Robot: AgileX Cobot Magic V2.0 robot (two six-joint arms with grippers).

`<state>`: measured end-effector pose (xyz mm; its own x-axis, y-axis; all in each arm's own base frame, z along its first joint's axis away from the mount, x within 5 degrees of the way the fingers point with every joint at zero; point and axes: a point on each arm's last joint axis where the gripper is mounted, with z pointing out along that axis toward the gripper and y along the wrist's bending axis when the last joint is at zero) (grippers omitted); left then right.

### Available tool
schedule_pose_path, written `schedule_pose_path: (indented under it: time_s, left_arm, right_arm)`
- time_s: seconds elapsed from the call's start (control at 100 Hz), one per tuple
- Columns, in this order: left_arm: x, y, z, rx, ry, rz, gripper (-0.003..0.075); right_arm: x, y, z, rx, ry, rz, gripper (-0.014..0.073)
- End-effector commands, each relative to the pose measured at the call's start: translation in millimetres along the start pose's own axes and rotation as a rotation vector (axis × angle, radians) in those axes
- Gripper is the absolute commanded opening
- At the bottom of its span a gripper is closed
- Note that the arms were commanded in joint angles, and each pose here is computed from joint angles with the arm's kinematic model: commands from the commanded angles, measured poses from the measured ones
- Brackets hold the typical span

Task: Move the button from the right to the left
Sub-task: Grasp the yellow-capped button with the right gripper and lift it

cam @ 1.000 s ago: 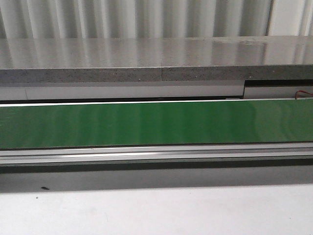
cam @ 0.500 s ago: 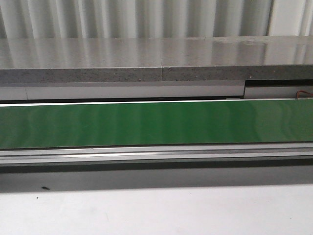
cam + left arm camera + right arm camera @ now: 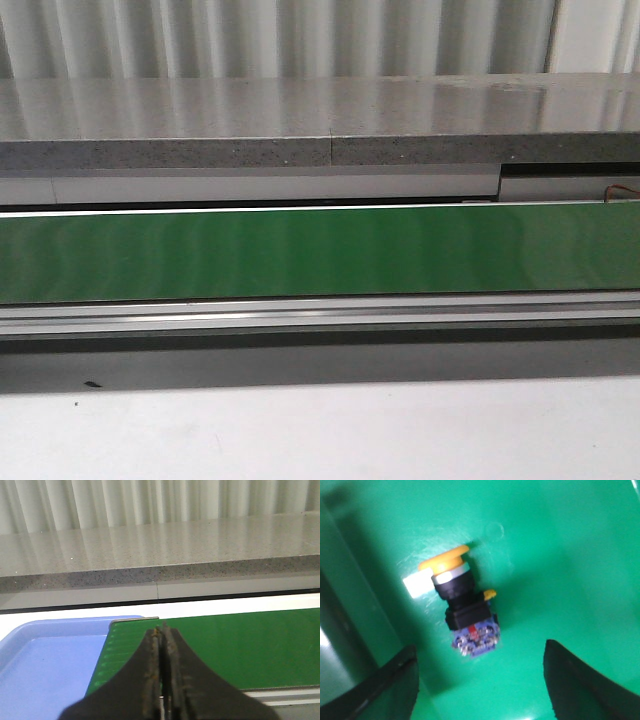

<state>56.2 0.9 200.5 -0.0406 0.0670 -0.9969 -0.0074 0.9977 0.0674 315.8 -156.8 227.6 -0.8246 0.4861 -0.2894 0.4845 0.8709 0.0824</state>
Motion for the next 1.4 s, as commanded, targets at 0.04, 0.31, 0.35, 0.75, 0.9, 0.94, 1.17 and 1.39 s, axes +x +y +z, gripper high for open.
schedule_pose_path:
  time_s: [0.04,0.31,0.35,0.75,0.9,0.94,1.17,1.39]
  left_arm:
    - [4.0,-1.4,-0.6,0.012,-0.071,-0.011,-0.0020]
    - [4.0,-1.4,-0.6,0.012,-0.071,-0.011,-0.0020]
    - [4.0,-1.4,-0.6,0.012,-0.071,-0.011,-0.0020]
    - [4.0,-1.4,-0.6,0.012,-0.071,-0.011,-0.0020]
    - [4.0,-1.4,-0.6,0.012,-0.071,-0.011,-0.0020]
    - [4.0,-1.4,-0.6,0.012,-0.071,-0.011,-0.0020]
    - [4.0,-1.4,-0.6,0.012,-0.071,-0.011,-0.0020]
    - [4.0,-1.4,-0.6,0.012,-0.071,-0.011,-0.0020]
  right_arm:
    - [-16.1,-0.3,-4.3,-0.005,-0.033,-0.038,0.0527]
    - [-23.2,-2.0,26.6,-0.010,0.057,-0.189,0.0527]
    - [-23.1,-2.4,32.1,-0.010,0.070,-0.198,0.0527]
    - [-25.6,-3.8,54.6,-0.018,0.129,-0.243,0.0279]
    - [-31.7,-1.4,47.0,-0.034,0.108,-0.231,0.0196]
    - [-33.9,0.5,40.5,-0.043,0.099,-0.227,0.0195]
    - [-36.9,17.2,-27.3,-0.063,-0.062,-0.229,0.0195]
    - [-19.6,51.6,-85.5,-0.102,-0.152,-0.229,0.0195]
